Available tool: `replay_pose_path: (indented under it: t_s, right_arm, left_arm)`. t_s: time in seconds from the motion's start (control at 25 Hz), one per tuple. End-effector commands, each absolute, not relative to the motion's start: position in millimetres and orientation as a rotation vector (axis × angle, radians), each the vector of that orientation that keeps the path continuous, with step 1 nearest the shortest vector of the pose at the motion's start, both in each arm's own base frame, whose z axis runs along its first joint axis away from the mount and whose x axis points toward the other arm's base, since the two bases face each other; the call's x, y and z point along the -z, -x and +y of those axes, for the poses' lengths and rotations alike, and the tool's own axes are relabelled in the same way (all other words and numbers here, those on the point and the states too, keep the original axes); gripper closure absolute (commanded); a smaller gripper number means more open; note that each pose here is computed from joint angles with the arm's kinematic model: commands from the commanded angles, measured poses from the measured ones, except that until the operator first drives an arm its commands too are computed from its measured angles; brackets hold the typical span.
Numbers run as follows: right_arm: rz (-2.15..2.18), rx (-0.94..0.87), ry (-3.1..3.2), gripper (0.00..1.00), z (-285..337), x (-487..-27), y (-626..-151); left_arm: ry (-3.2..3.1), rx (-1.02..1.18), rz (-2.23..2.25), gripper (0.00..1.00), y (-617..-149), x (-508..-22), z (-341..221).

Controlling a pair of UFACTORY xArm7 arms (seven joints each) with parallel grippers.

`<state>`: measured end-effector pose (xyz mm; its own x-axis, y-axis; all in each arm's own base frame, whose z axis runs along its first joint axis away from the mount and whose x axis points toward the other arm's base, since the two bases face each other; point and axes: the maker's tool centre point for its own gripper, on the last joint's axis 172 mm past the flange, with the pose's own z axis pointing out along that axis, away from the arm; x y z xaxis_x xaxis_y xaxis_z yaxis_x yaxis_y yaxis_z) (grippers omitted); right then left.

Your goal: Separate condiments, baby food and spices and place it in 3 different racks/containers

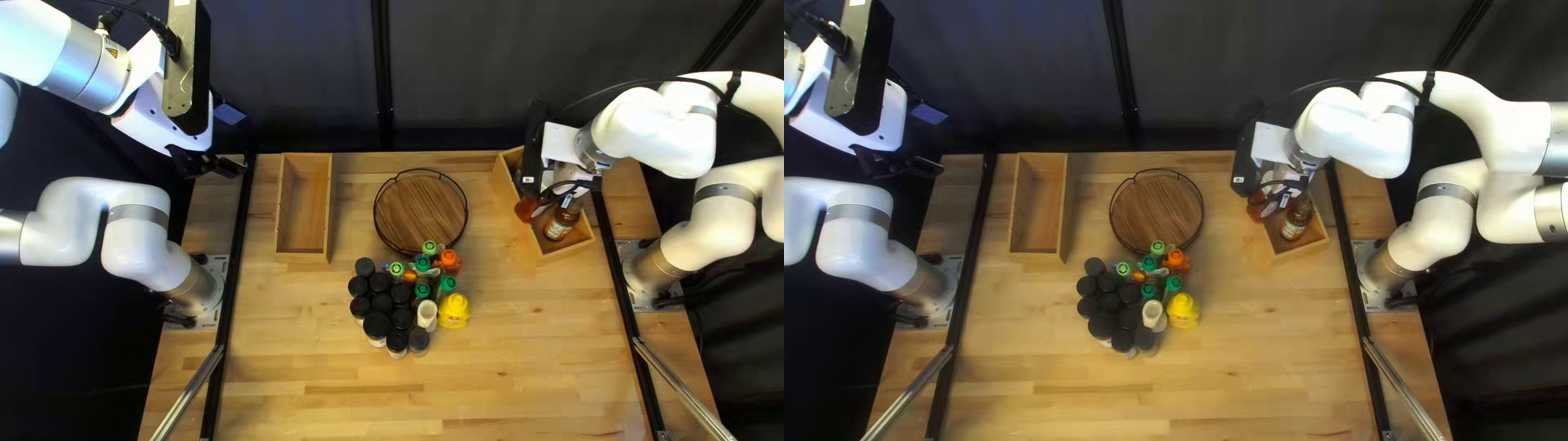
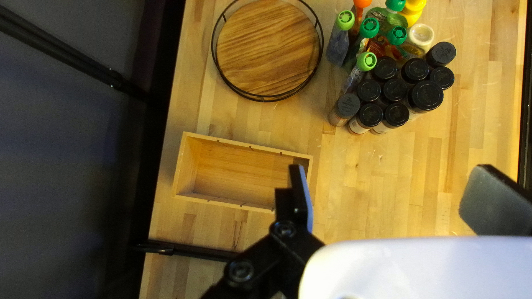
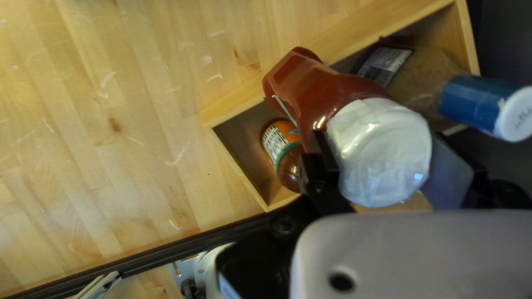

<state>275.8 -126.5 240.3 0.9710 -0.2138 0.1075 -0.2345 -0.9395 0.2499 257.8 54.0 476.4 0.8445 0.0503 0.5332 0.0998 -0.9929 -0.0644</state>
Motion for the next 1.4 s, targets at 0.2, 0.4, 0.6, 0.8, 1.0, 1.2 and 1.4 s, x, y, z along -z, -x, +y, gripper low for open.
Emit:
replay_pose_path:
  t_s: [0.2, 0.4, 0.6, 0.8, 1.0, 1.2, 1.4]
  right_arm:
    - [-0.393, -0.062, -2.832, 1.00, -131.9, -228.1, -256.0]
    - [-0.409, -0.042, -2.825, 1.00, -136.8, -213.1, -255.2]
    - [-0.420, -0.027, -2.823, 1.00, -141.7, -200.4, -253.9]
    - [-0.433, -0.021, -2.833, 0.99, -143.1, -183.1, -258.0]
    - [-0.440, -0.024, -2.850, 0.17, -141.2, -171.5, -261.5]
    - [-0.434, -0.031, -2.857, 0.00, -134.0, -178.3, -261.2]
    - [-0.402, -0.041, -2.859, 0.00, -118.1, -192.1, -271.4]
  left_arm:
    - [2.931, 0.843, -0.119, 0.00, -257.8, -476.4, 54.0]
    - [2.931, 0.843, -0.119, 0.00, -257.8, -476.4, 54.0]
    - [2.931, 0.843, -0.119, 0.00, -257.8, -476.4, 54.0]
    - [2.931, 0.843, -0.119, 0.00, -257.8, -476.4, 54.0]
    - [2.931, 0.843, -0.119, 0.00, -257.8, -476.4, 54.0]
    - [2.931, 0.843, -0.119, 0.00, -257.8, -476.4, 54.0]
    - [2.931, 0.843, -0.119, 0.00, -257.8, -476.4, 54.0]
